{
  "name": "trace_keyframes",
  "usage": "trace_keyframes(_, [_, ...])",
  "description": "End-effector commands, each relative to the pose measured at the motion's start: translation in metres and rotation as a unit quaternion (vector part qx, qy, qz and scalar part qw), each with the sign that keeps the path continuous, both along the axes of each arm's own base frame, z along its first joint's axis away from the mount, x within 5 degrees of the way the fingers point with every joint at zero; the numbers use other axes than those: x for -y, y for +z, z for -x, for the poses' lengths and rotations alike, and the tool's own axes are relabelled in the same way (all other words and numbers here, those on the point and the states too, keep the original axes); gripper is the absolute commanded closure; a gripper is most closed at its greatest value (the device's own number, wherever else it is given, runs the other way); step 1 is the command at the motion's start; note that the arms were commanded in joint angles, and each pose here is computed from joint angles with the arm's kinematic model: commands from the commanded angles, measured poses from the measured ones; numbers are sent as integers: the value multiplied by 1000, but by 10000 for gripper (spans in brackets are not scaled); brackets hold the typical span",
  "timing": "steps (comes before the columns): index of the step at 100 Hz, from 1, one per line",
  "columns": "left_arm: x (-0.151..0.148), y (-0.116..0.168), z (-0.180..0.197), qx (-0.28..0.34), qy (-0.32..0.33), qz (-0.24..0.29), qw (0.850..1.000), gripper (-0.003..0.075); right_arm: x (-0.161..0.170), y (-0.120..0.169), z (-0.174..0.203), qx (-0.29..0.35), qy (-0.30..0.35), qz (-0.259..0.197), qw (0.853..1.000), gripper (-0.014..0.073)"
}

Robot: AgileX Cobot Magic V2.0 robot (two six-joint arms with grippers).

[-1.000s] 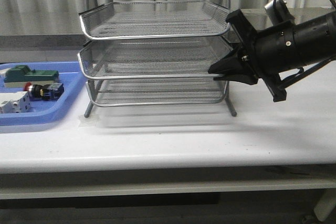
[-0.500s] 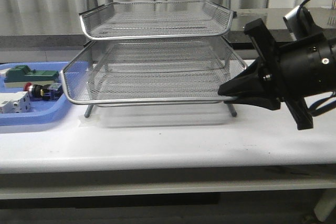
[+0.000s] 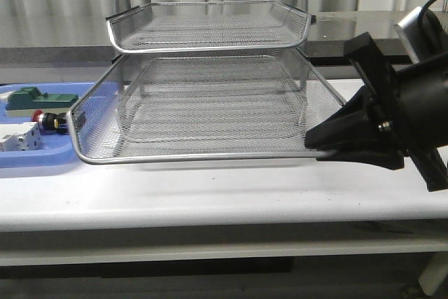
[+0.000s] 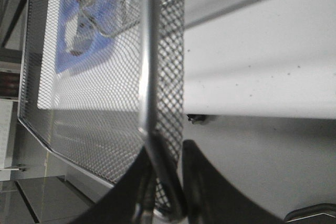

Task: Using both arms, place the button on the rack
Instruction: 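Pull the middle wire tier out toward the robot with the right gripper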

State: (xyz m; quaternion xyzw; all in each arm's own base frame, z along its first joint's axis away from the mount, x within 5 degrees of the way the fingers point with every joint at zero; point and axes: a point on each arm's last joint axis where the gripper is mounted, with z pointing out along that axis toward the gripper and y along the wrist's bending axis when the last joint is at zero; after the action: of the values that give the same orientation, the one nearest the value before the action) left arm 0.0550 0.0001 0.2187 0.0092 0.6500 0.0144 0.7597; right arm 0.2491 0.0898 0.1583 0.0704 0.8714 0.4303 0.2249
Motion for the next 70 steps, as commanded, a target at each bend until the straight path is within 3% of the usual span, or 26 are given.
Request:
trace_keyframes(1, [1,-7,1,27,-4,5,1000,716,-3,13,2,34,22,-8,999,336])
trace_keyframes(18, [1,-7,1,27,-4,5,1000,716,-4,15,3,37,29,-18,999,146])
trace_keyframes(38, [1,-7,1,27,-4,5,1000,716,-3,28,7,58,31,-3,998,141])
trace_keyframes(70, [1,-7,1,27,-4,5,1000,716,9,50,32,53,53,91,993,141])
